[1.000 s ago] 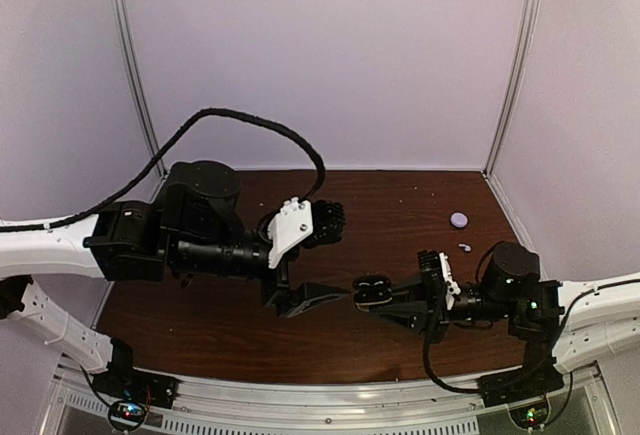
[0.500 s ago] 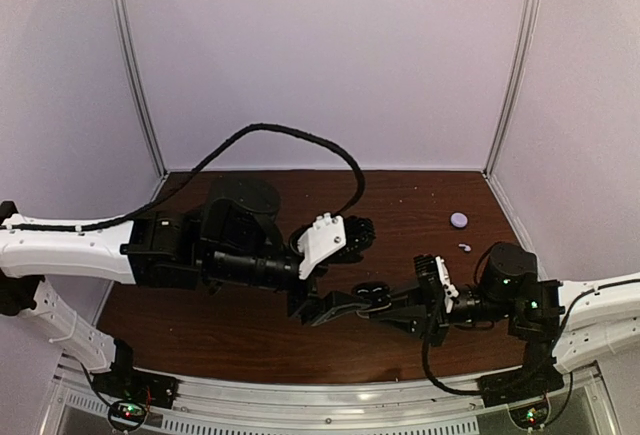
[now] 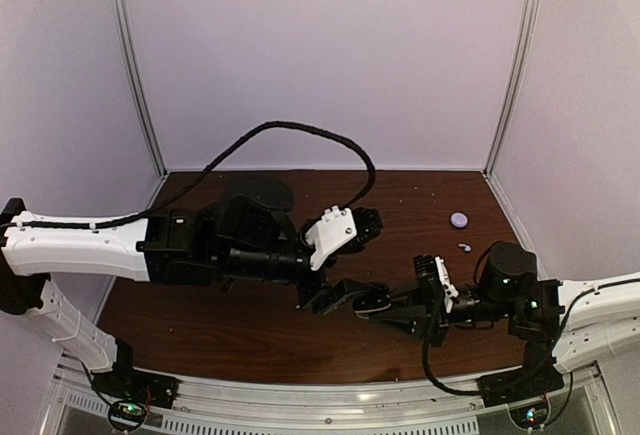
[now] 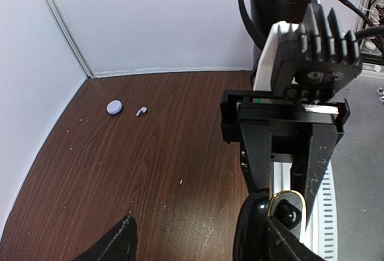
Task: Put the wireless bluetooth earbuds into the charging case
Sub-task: Close the charging case with the earbuds inside.
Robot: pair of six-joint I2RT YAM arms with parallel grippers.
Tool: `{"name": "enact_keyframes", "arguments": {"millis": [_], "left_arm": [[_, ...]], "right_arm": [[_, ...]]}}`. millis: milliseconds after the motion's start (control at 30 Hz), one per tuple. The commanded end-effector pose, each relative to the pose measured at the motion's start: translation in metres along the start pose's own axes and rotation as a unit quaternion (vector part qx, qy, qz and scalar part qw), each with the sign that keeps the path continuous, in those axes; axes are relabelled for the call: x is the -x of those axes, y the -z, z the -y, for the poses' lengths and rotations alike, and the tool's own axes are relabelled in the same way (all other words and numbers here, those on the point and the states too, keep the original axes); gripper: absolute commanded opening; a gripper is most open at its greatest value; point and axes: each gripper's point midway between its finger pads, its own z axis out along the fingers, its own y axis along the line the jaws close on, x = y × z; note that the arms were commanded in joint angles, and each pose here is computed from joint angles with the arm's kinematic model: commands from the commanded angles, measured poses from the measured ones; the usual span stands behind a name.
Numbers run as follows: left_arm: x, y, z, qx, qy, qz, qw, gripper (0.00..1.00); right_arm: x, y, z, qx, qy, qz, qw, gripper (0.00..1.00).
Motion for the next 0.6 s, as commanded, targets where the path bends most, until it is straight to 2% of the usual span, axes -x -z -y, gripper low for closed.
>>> {"name": "enact_keyframes", "arguments": {"millis": [0,133,400,467,567], "left_arm": [[0.007,-0.006,0.001,-0.008,-0.006,0.013,1.000,0.72],[0.007,-0.004,0.006,-0.023,-0.012,0.016,1.000,0.71],[0.042,0.029,-0.009,0.003,-0.025,0.071,0.997,0.72],[0.048,0.037,-0.007,-0.006,-0.025,0.082,0.996,0.71],[0.052,0.047,0.000,-0.031,-0.024,0.096,0.995,0.64]], "right_arm": [[0.022,0.000,0.000,0.000,0.008,0.023,1.000,0.00],[0.022,0.000,0.000,-0.001,0.007,0.023,1.000,0.00],[0.019,-0.001,0.002,-0.005,0.004,0.018,1.000,0.00],[0.019,0.000,0.002,-0.007,0.002,0.019,1.000,0.00],[0.021,0.001,0.002,-0.007,0.003,0.022,1.000,0.00]]}}
